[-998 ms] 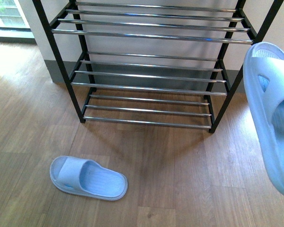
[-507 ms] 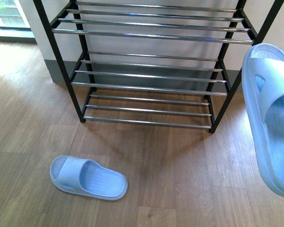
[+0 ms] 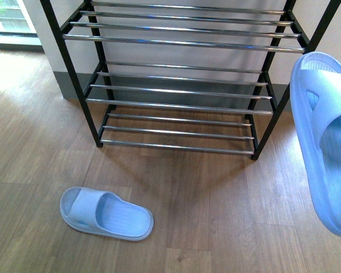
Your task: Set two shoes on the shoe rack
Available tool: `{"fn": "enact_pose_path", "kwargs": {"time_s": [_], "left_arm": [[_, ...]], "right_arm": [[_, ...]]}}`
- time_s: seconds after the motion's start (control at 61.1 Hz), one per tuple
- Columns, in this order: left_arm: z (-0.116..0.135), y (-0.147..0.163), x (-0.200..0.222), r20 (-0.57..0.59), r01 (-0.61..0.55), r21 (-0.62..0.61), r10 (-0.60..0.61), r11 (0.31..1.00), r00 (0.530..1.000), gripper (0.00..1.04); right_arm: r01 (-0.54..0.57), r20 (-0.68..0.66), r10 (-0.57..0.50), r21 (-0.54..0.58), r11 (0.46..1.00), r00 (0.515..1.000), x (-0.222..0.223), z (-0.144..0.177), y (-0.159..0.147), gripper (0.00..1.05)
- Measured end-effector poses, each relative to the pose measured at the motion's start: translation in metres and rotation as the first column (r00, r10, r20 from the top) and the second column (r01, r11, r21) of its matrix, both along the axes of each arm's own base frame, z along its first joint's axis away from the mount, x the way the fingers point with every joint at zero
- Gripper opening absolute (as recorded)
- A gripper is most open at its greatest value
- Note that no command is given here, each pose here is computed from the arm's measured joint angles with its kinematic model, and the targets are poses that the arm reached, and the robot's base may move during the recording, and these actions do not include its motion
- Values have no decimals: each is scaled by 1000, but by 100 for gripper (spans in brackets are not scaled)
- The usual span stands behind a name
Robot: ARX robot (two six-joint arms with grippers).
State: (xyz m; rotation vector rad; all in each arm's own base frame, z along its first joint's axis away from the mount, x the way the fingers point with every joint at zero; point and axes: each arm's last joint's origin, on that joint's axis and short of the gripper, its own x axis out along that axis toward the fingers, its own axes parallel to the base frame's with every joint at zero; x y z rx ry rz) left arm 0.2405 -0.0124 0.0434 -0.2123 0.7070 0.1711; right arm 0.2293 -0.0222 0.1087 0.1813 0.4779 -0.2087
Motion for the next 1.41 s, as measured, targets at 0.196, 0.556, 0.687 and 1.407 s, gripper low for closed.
{"fn": "enact_pose_path", "kwargs": {"time_s": [0.196, 0.556, 0.687, 1.407], "left_arm": [[-82, -18, 24, -223, 38, 28, -31, 999, 974, 95], [-163, -37, 63, -335, 75, -18, -77, 997, 939, 95], [-182, -48, 74, -353, 106, -69, -124, 992, 927, 95], [-204, -64, 98, -428, 135, -33, -136, 990, 894, 63]], "right_arm": [[0, 0, 0, 0, 1000, 1000, 0, 0, 0, 1], [0, 0, 0, 0, 1000, 1000, 0, 0, 0, 1], [0, 0, 0, 0, 1000, 1000, 0, 0, 0, 1], [0, 0, 0, 0, 1000, 1000, 0, 0, 0, 1]]}}
